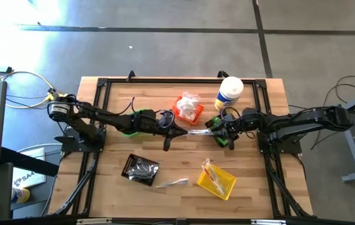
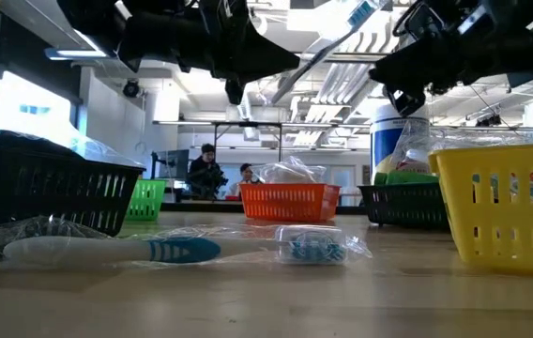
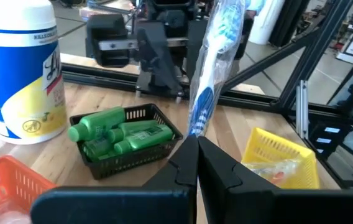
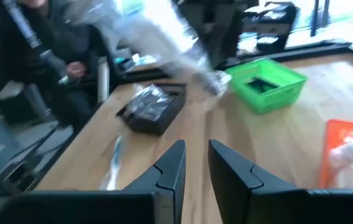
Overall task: Pick & Place Travel size toiletries
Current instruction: Put the dark blue toothbrush into the yellow bin
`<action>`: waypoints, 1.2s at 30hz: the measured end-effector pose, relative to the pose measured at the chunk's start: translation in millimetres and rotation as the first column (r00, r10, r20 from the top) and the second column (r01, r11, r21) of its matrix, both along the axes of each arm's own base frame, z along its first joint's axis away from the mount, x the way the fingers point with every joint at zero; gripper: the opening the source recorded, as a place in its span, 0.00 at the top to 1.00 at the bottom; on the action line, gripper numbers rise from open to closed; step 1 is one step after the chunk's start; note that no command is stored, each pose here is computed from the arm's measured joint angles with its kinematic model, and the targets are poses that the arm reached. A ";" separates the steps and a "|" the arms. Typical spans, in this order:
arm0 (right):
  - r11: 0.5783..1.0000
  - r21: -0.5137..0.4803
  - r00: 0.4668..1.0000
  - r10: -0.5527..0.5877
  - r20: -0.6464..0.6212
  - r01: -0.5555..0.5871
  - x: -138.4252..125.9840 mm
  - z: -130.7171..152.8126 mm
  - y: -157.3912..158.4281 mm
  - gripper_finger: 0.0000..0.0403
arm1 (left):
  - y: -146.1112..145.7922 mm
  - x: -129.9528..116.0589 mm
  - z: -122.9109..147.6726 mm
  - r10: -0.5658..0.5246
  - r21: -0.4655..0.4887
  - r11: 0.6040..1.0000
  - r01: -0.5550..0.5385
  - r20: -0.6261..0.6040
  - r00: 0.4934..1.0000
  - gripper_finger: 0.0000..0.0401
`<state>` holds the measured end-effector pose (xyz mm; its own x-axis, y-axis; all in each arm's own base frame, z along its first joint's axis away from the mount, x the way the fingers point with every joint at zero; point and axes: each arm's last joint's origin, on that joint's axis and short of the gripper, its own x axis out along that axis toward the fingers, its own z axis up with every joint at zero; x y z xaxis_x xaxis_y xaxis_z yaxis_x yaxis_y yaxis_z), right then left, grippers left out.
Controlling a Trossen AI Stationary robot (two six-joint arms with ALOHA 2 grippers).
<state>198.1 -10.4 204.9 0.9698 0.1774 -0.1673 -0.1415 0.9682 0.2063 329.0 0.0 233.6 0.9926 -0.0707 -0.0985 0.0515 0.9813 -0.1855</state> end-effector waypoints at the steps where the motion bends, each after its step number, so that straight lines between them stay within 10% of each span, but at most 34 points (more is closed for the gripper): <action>1: 1.000 0.003 1.000 -0.025 0.008 0.025 1.5 0.0 -0.8 0.85 | -0.1 0.0 0.0 -0.001 0.000 1.000 0.001 0.000 1.000 1.00; 20: 0.990 -0.107 0.990 -0.077 0.122 0.090 17.2 -2.0 8.3 0.38 | 0.0 0.1 0.0 0.002 0.000 1.000 -0.002 0.002 1.000 1.00; 36: 0.998 -0.052 0.968 -0.008 0.249 0.022 39.0 -14.5 11.2 0.36 | 0.5 0.2 -0.2 0.017 0.002 1.000 -0.017 -0.001 1.000 1.00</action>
